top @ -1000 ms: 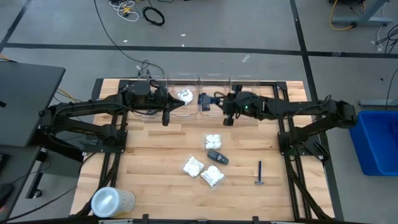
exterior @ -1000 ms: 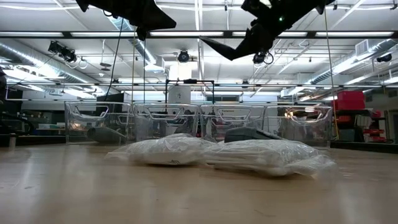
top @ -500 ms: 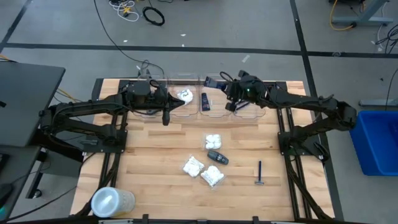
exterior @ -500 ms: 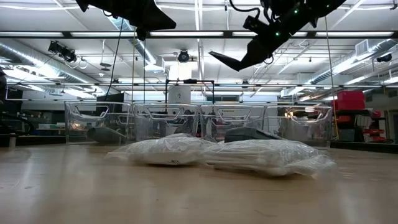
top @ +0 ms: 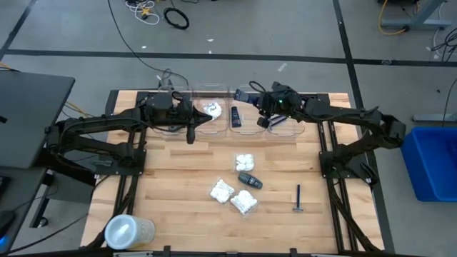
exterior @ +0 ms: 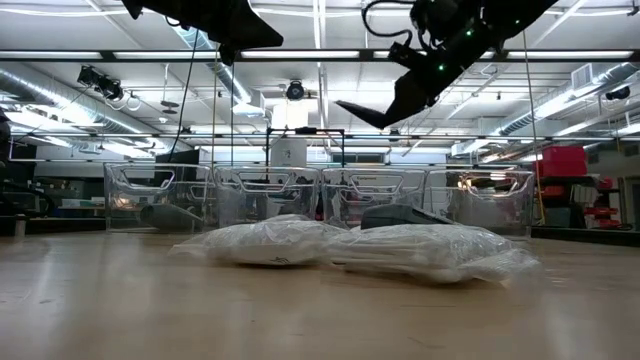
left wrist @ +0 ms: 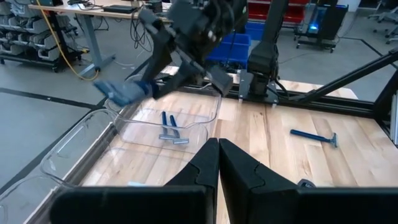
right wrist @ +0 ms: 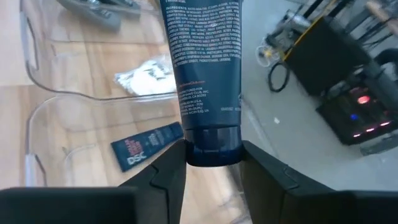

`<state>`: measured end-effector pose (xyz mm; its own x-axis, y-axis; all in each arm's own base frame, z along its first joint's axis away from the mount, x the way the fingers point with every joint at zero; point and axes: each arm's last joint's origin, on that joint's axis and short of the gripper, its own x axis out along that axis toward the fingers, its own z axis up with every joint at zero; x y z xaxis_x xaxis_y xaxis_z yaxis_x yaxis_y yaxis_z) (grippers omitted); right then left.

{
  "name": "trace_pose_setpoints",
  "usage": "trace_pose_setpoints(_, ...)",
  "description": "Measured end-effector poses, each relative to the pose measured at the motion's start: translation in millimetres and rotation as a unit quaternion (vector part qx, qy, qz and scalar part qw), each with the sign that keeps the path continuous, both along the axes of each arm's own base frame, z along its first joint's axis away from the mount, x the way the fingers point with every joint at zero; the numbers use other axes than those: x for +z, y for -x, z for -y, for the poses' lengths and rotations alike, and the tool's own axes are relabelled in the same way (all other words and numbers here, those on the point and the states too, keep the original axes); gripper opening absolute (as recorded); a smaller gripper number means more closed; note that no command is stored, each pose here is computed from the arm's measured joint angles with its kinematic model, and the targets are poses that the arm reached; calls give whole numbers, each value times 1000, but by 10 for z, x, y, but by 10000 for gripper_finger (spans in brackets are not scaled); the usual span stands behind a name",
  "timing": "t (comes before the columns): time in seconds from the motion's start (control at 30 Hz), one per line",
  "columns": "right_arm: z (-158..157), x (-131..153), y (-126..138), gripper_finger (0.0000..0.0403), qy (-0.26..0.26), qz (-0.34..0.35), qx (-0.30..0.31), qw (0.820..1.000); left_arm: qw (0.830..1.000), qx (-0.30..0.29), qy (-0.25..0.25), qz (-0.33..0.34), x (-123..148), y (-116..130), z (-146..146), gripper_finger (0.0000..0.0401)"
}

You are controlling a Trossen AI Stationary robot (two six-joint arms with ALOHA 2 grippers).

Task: Pick & Place Travel size toiletries
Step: Put the blue shave cream into the middle right transparent bin

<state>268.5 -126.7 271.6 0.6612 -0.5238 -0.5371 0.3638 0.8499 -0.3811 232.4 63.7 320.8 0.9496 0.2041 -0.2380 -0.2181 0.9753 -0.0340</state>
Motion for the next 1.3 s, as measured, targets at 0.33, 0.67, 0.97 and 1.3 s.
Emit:
trace_pose_setpoints(0.33, 63, -343, -145, 132, -36, -57, -5, 998, 1000, 5, 7, 2, 0, 1, -1, 20)
trace_pose_setpoints(0.67, 61, -406, -138, 134, -45, -80, -4, 996, 1000, 9, 9, 2, -1, 1, -3, 20)
trace_pose_setpoints(0.97, 75, -403, -128, 142, -33, -83, -33, 995, 1000, 13, 10, 2, 0, 2, -6, 20)
trace_pose_setpoints(1.3, 86, -408, -118, 147, -34, -87, -36, 995, 1000, 13, 11, 2, 0, 2, -5, 20)
